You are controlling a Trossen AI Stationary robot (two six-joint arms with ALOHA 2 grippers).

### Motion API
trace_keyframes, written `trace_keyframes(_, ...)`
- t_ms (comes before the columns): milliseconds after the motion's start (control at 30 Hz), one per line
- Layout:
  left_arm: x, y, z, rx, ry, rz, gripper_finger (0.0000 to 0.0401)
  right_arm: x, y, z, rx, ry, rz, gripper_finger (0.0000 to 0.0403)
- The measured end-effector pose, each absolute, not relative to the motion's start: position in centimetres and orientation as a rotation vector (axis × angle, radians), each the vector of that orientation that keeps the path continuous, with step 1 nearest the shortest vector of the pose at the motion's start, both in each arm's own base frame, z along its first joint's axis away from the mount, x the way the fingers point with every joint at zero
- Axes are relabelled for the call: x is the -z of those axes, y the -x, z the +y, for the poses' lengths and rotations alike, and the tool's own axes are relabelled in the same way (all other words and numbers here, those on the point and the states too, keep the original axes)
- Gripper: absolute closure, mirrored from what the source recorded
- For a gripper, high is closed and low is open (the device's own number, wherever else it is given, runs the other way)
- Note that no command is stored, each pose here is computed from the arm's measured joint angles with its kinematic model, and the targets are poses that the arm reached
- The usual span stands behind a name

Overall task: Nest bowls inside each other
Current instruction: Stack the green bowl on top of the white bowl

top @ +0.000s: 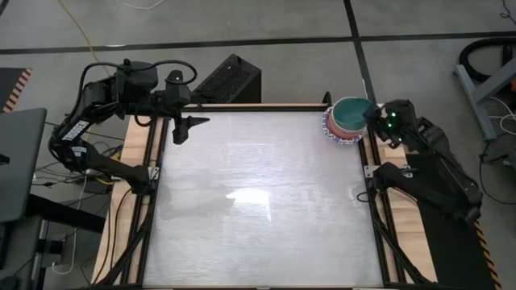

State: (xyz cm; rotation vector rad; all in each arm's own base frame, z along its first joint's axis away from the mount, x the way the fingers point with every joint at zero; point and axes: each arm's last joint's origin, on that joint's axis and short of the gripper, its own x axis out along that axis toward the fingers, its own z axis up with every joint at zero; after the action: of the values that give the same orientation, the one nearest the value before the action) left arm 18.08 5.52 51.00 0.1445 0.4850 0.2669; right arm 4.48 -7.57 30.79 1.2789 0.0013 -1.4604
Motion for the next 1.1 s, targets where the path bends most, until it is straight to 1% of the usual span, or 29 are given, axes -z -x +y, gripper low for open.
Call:
trace_keyframes(133,-51.0,-18.1,5.5,-0.269,-0.139,0.484,0.0156,-31.2,-3.9,-6.8,1.427,-1.254,-0.051,0.0160)
trace_keyframes(233,-51.0,-18.1,5.5,-0.272,-0.133,0.482,0.0156,-31.5,-3.6,-6.1,1.395,-1.237,-0.095,0.0193)
trace_keyframes(300,-51.1,-18.1,5.5,-0.273,-0.132,0.476,0.0156,-31.7,-3.4,-5.9,1.392,-1.222,-0.119,0.0232)
trace_keyframes(467,-51.3,-18.2,5.6,-0.280,-0.121,0.444,0.0156,-31.6,-3.6,-5.9,1.396,-1.198,-0.106,0.0364)
trace_keyframes(500,-51.4,-18.2,5.6,-0.281,-0.122,0.440,0.0156,-31.6,-3.6,-5.9,1.395,-1.194,-0.100,0.0382)
trace_keyframes(533,-51.4,-18.3,5.6,-0.282,-0.122,0.434,0.0156,-31.6,-3.7,-5.9,1.398,-1.189,-0.095,0.0389)
trace_keyframes(667,-51.5,-18.3,5.6,-0.284,-0.123,0.425,0.0156,-31.5,-3.9,-6.1,1.408,-1.187,-0.078,0.0383)
trace_keyframes(833,-51.5,-18.3,5.6,-0.286,-0.116,0.424,0.0156,-30.8,-4.0,-6.2,1.468,-1.196,0.012,0.0397)
trace_keyframes(1100,-51.5,-18.3,5.6,-0.285,-0.117,0.424,0.0156,-30.4,-5.0,-7.4,1.512,-1.199,0.092,0.0394)
